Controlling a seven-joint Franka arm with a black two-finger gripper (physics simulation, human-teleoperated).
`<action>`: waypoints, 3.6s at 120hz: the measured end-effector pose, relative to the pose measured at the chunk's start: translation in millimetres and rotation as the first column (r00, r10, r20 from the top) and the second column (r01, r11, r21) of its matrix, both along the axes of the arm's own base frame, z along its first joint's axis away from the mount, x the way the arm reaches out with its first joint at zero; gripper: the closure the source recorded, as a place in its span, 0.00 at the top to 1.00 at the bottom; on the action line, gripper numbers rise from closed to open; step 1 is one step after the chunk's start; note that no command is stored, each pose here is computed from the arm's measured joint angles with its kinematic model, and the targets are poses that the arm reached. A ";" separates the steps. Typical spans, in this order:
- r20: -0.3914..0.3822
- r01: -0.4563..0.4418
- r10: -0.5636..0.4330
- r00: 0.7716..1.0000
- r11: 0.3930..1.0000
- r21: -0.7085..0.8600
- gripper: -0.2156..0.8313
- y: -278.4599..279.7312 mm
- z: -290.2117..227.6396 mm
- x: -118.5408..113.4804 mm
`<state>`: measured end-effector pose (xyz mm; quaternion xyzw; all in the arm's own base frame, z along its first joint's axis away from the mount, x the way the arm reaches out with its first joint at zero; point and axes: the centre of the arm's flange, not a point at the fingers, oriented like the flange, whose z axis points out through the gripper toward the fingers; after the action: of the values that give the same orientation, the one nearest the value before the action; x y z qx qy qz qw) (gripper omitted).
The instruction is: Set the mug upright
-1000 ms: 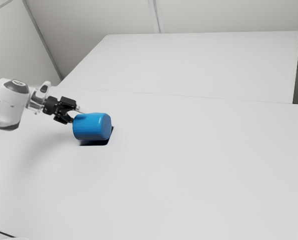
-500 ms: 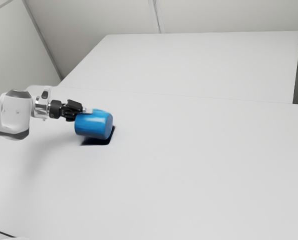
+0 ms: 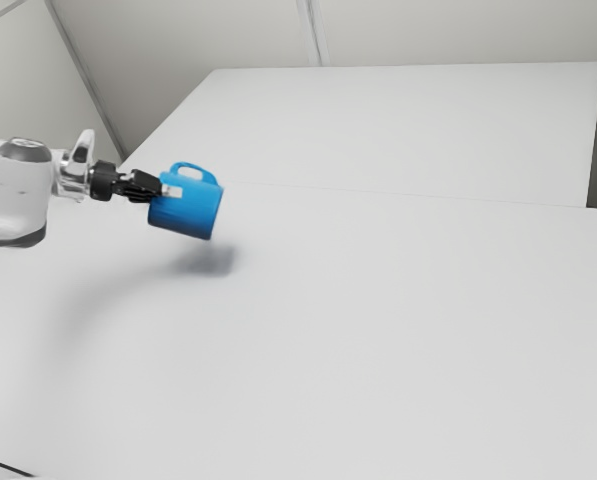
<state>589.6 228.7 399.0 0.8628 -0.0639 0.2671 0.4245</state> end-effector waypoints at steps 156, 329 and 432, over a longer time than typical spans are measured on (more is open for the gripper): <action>-0.326 0.200 0.068 0.943 0.667 0.718 0.04 -233.6 45.3 -80.9; -0.374 0.071 0.301 0.877 0.690 0.721 0.35 -252.0 -26.2 -85.8; -0.402 0.126 0.241 0.884 0.704 0.699 0.77 -257.5 92.7 -47.4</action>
<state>542.2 -28.8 491.7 0.9979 -0.0301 0.0210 0.0540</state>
